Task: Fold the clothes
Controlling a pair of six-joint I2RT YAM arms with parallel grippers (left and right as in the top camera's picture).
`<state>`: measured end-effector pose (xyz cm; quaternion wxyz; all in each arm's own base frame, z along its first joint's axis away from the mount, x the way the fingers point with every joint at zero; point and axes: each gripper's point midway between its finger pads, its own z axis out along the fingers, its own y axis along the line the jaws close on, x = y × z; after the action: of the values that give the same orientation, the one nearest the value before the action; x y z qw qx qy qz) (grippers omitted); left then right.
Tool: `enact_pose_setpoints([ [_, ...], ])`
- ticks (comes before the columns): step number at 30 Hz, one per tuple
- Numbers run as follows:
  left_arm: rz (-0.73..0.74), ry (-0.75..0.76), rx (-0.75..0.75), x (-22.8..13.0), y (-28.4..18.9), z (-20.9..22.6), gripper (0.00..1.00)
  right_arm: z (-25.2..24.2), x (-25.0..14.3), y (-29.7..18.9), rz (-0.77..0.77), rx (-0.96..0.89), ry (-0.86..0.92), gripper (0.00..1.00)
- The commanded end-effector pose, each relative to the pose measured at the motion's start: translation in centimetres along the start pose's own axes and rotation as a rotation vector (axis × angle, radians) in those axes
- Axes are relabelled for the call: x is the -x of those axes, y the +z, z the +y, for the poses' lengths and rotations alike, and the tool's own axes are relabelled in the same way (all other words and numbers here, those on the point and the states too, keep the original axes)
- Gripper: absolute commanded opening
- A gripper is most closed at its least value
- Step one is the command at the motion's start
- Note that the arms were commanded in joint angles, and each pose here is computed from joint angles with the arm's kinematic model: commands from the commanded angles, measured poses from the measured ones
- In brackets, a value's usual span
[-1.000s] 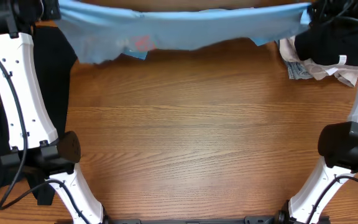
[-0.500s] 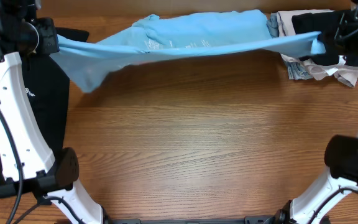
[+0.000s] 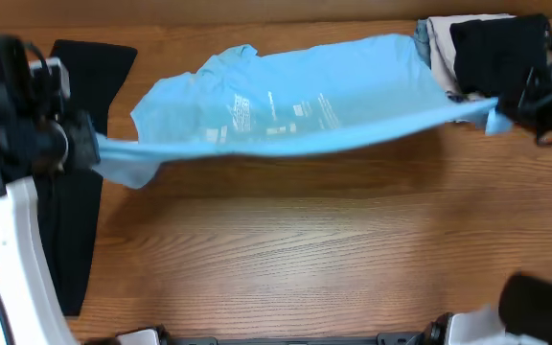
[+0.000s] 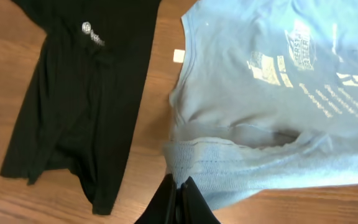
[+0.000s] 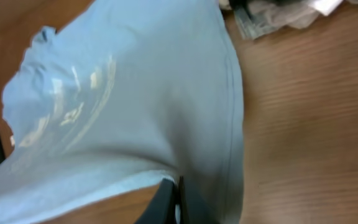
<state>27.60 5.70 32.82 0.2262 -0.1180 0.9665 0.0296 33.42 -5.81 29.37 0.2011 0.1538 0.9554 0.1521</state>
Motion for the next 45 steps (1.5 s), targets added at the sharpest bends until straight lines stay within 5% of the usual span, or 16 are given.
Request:
enact_pose_setpoints([
  [1,0.043,-0.069,0.03,-2.8,0.9,0.8,0.04,-1.6,-3.5,-2.2,-0.064,-0.05,0.066,0.04],
  [12,0.136,-0.204,0.034,-11.7,3.9,0.8,0.04,-7.7,-15.7,0.2,-0.033,-0.212,0.351,0.04],
  [19,0.096,-0.218,0.043,-13.7,3.3,1.2,0.04,-7.6,-15.9,1.2,-0.024,-0.179,0.38,0.04],
  [45,0.082,-0.203,-0.022,-4.7,19.7,-1.0,0.04,-10.8,-10.1,7.9,0.043,-0.128,0.391,0.04],
])
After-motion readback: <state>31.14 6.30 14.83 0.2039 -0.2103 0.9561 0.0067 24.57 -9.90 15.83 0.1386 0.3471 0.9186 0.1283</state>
